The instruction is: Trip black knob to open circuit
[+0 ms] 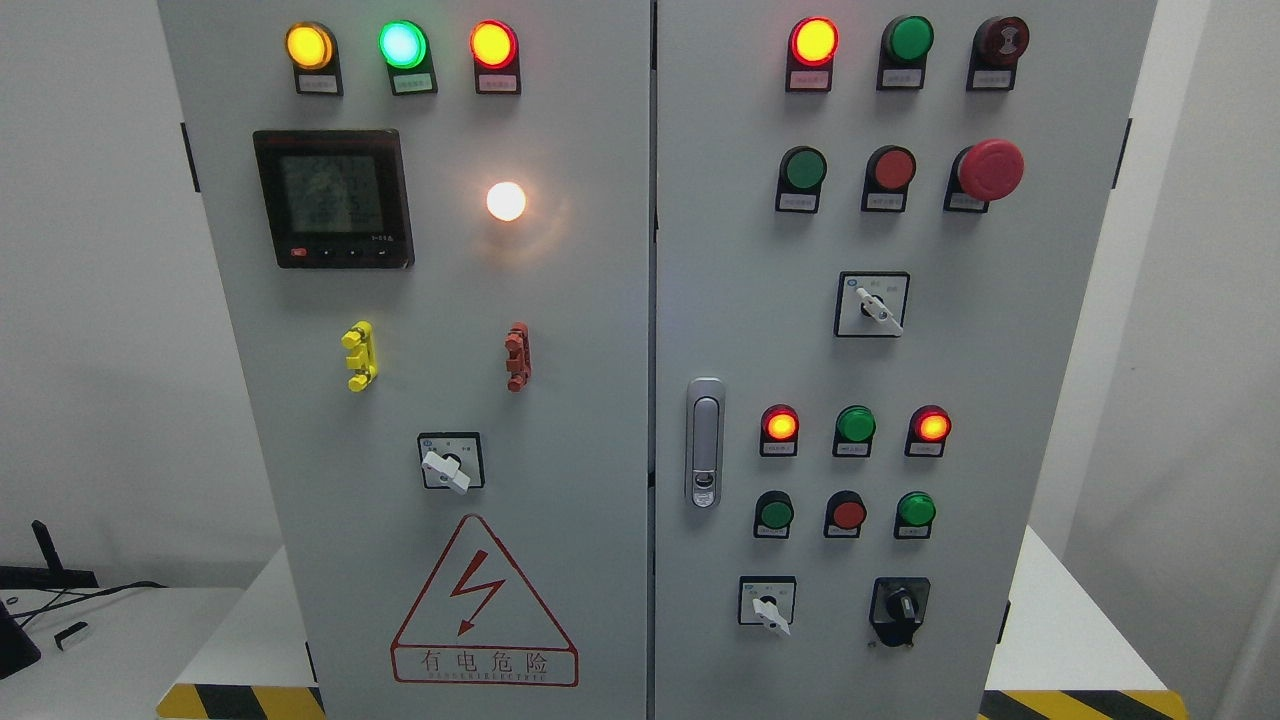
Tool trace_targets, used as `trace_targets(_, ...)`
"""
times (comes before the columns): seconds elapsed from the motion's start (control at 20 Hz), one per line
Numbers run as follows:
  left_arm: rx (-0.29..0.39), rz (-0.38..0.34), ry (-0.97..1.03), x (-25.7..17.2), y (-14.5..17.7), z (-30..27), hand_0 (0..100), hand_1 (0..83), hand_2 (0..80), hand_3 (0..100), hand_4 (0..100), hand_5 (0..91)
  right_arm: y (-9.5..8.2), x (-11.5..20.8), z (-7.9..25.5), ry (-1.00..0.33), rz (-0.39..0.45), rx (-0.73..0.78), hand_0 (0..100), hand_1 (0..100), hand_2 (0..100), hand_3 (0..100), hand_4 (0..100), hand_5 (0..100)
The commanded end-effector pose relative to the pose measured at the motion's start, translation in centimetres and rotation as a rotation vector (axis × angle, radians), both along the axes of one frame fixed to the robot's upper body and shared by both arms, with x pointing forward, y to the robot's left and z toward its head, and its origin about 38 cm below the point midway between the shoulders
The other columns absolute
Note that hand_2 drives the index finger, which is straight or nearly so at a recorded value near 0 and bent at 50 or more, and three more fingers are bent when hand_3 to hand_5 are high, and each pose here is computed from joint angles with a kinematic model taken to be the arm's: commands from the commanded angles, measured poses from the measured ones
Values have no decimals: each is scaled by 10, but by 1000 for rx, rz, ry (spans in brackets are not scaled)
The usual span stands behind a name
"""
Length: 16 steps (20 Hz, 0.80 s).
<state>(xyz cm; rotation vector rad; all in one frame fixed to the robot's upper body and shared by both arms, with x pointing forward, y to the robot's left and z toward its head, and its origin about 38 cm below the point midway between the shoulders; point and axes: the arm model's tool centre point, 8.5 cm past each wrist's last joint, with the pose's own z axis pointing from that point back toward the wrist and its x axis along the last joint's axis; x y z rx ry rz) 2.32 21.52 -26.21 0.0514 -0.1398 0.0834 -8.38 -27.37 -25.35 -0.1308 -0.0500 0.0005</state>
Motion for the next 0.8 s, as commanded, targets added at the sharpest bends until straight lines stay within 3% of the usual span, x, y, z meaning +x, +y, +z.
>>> trace_targets(0.0,-1,-31,0,0,0,0,120,389,0,0,0,0,16,39,17,-219,-18,20,198,236,0,0,1,0)
trace_targets(0.2,-2,-31,1,0,-1,0,120,389,0,0,0,0,22,34,40,-334,-19,28,210,239,0,0,2,0)
trace_targets(0.4,-1,-31,1,0,0,0,120,389,0,0,0,0,25,30,57,-519,-3,16,228,238,0,13,95,0)
trace_targets(0.5,-1,-31,0,0,0,0,120,389,0,0,0,0,22,27,64,-598,-7,-14,233,236,0,49,136,39)
trace_targets(0.6,-2,-31,1,0,-1,0,120,389,0,0,0,0,19,29,76,-684,-14,-48,244,253,0,172,267,134)
trace_targets(0.65,-1,-31,0,0,0,0,120,389,0,0,0,0,16,32,84,-719,-21,-69,252,270,0,180,284,152)
trace_targets(0.7,-2,-31,0,0,-1,0,120,389,0,0,0,0,14,36,90,-748,-27,-89,269,327,0,247,308,231)
trace_targets(0.75,-2,-31,1,0,-1,0,120,389,0,0,0,0,11,44,97,-782,-36,-112,266,344,0,256,309,231)
